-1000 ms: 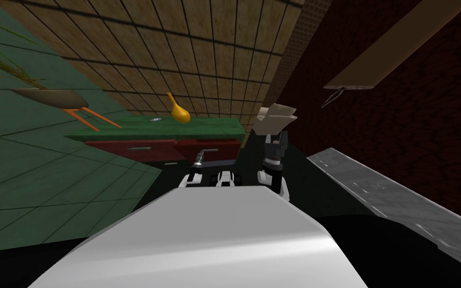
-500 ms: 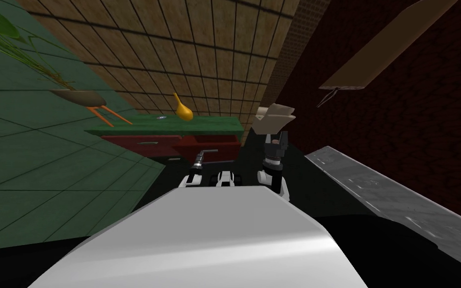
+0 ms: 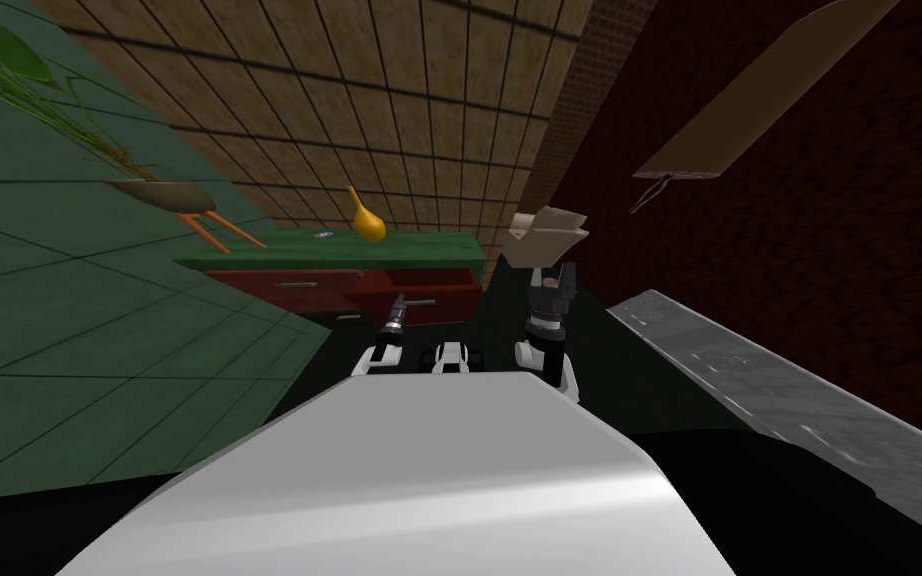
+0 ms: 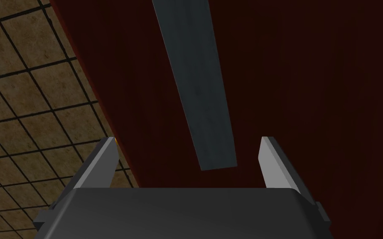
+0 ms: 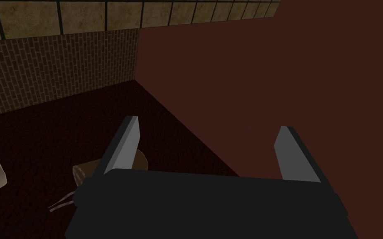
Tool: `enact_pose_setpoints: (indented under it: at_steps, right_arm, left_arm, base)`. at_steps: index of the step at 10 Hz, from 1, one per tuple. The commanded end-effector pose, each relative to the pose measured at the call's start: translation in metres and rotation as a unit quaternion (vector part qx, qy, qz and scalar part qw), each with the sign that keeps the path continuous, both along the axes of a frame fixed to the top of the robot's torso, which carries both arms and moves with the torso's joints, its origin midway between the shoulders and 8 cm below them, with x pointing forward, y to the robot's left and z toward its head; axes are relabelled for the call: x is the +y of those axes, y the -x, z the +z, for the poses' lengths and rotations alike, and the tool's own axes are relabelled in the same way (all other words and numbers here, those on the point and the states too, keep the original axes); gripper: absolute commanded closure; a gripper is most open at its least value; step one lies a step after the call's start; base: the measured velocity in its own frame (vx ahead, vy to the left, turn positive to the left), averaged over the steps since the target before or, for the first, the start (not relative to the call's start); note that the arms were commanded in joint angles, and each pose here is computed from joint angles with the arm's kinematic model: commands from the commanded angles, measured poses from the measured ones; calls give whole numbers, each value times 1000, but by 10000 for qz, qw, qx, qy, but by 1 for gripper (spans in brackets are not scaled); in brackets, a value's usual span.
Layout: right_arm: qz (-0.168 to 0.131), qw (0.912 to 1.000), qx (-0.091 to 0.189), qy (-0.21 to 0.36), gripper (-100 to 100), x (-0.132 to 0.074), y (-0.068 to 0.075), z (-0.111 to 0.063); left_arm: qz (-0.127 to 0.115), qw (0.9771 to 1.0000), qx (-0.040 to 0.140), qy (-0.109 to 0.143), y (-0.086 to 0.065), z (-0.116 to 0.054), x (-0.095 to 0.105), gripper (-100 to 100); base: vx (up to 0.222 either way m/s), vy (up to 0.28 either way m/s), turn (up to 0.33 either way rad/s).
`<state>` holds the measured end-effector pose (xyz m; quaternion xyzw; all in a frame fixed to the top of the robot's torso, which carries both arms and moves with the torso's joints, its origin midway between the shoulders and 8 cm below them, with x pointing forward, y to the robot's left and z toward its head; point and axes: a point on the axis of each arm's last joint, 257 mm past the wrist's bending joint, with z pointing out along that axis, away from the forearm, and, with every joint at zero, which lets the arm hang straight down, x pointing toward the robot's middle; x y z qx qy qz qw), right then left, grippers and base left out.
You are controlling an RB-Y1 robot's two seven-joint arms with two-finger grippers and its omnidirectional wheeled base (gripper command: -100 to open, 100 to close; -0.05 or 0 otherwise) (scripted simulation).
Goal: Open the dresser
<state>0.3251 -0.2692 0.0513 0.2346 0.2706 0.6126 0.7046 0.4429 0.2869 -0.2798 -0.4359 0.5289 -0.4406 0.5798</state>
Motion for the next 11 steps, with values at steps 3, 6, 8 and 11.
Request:
enact_pose_setpoints:
  at_steps: [3,6,8,11]
  right_arm:
    - [0,10000,0,0,0,0,0,0]
    - [0,10000,0,0,0,0,0,0]
    - [0,10000,0,0,0,0,0,0]
    - [0,10000,0,0,0,0,0,0]
  left_arm:
    - [30,10000,-1,8,-12,26,5,-100]
    - [46,10000,77,17,-12,23,6,0]
    - [51,9999,105,19,-11,21,7,0]
    - [55,9999,122,19,-11,19,7,0]
  base:
    - [-31,-4,-11]
    - [-13,-2,-6]
    - [0,0,0]
    - [0,0,0]
